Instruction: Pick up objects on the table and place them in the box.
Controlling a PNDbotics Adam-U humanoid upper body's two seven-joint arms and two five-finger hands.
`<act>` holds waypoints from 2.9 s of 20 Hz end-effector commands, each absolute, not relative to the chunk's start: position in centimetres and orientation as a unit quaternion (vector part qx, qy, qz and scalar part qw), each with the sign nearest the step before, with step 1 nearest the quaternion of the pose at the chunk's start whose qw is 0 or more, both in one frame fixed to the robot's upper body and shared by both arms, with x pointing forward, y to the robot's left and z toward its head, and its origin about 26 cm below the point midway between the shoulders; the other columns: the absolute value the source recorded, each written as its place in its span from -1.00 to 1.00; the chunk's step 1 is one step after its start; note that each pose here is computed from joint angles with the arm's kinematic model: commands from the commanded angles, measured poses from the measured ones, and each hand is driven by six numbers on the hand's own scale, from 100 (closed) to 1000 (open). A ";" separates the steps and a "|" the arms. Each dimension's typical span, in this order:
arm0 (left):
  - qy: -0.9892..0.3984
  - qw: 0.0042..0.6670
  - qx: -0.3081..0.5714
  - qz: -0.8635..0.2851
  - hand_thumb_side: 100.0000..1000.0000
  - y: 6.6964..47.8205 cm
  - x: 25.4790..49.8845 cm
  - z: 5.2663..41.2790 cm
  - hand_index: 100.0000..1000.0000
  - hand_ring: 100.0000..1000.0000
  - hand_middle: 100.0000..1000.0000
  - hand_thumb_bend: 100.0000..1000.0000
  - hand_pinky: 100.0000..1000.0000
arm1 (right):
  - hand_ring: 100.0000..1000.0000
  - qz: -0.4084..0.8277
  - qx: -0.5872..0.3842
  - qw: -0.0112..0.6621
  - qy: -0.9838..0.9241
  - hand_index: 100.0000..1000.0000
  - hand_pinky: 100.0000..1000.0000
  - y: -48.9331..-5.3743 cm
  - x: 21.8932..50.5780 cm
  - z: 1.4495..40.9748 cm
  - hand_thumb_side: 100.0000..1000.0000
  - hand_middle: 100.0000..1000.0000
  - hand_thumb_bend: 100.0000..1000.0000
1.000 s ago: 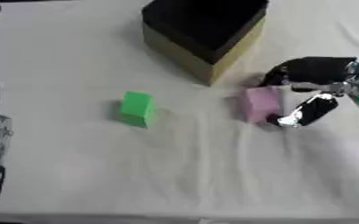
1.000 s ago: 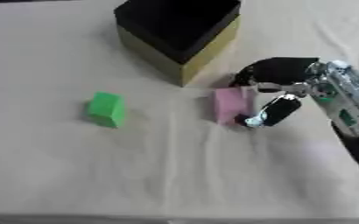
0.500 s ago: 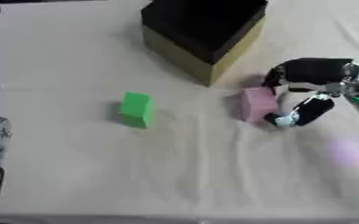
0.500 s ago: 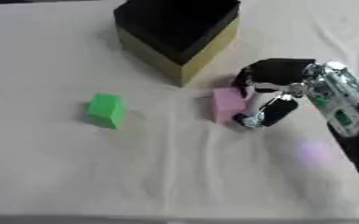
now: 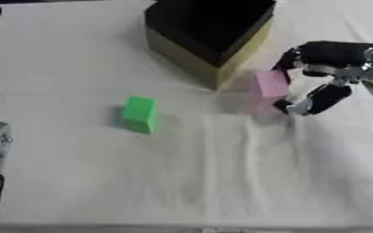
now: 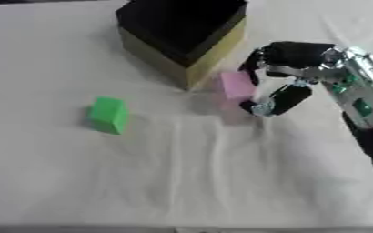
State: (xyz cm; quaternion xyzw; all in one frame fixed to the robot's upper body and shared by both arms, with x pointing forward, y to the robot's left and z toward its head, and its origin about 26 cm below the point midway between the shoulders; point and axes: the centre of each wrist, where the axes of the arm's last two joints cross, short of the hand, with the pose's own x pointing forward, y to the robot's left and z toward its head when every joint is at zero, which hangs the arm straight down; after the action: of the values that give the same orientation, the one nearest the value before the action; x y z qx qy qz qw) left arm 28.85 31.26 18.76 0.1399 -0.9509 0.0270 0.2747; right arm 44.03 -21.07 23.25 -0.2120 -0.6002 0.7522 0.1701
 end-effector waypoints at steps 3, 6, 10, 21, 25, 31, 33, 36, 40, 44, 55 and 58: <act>-0.954 0.263 0.143 0.023 0.88 31.4 28.6 19.5 0.41 0.38 0.34 -0.97 0.38 | 0.35 0.720 -0.236 0.151 -0.635 0.22 0.60 -20.0 44.0 27.0 -0.20 -0.27 -1.00; -0.954 0.262 0.141 0.022 0.88 31.3 28.6 19.5 0.41 0.38 0.34 -0.97 0.38 | 0.33 0.705 -0.246 0.141 -0.650 0.21 0.60 -18.6 44.2 28.8 -0.26 -0.29 -1.00; -0.955 0.261 0.139 0.022 0.88 31.2 28.7 19.5 0.41 0.38 0.35 -0.97 0.38 | 0.32 0.684 -0.272 0.120 -0.666 0.24 0.59 -16.3 44.6 31.6 -0.38 -0.26 -1.00; -0.959 0.253 0.127 0.018 0.88 30.7 28.9 19.9 0.41 0.37 0.35 -0.98 0.38 | 0.30 0.660 -0.314 0.124 -0.672 0.25 0.60 -10.5 46.8 34.8 -0.44 -0.22 -1.00; -0.961 0.249 0.120 0.016 0.89 30.5 29.1 20.2 0.41 0.37 0.35 -0.98 0.38 | 0.31 0.649 -0.334 0.152 -0.667 0.26 0.60 -8.7 47.7 34.6 -0.43 -0.20 -1.00; -0.963 0.246 0.113 0.010 0.89 30.3 29.2 20.4 0.40 0.37 0.35 -0.99 0.38 | 0.30 0.626 -0.378 0.195 -0.653 0.25 0.60 -7.4 48.6 33.5 -0.44 -0.21 -1.00; -0.963 0.245 0.111 0.009 0.89 30.2 29.2 20.5 0.40 0.37 0.35 -0.99 0.38 | 0.30 0.618 -0.392 0.204 -0.651 0.25 0.60 -7.2 48.6 33.5 -0.44 -0.21 -1.00; -0.963 0.245 0.110 0.007 0.89 30.2 29.2 20.5 0.40 0.37 0.35 -0.99 0.38 | 0.31 0.608 -0.408 0.213 -0.647 0.25 0.60 -7.2 48.7 33.7 -0.41 -0.20 -1.00; -0.963 0.245 0.109 0.007 0.89 30.1 29.3 20.5 0.40 0.37 0.35 -0.99 0.38 | 0.32 0.605 -0.421 0.222 -0.638 0.25 0.60 -7.1 48.7 33.7 -0.41 -0.17 -1.00; -0.963 0.246 0.109 0.007 0.89 30.1 29.3 20.5 0.40 0.37 0.35 -0.99 0.38 | 0.32 0.596 -0.429 0.234 -0.637 0.25 0.60 -7.3 48.8 34.0 -0.39 -0.16 -1.00; -0.963 0.247 0.108 0.006 0.89 30.1 29.2 20.4 0.40 0.37 0.35 -0.99 0.38 | 0.75 0.655 -0.419 0.256 -0.575 0.64 0.64 -6.6 48.9 33.6 -0.12 0.55 -1.00; -0.962 0.248 0.109 0.006 0.89 30.2 29.2 20.4 0.40 0.37 0.35 -0.99 0.38 | 0.85 0.668 -0.428 0.249 -0.555 0.69 0.66 -6.4 48.7 34.0 -0.01 0.66 -0.83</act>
State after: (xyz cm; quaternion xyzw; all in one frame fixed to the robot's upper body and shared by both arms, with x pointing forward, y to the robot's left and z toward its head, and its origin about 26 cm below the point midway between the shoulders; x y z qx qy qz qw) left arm 29.46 30.20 19.74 0.1118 -0.9592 0.0108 0.2596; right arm 49.21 -6.84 32.19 -0.4138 -0.5554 0.6708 0.2651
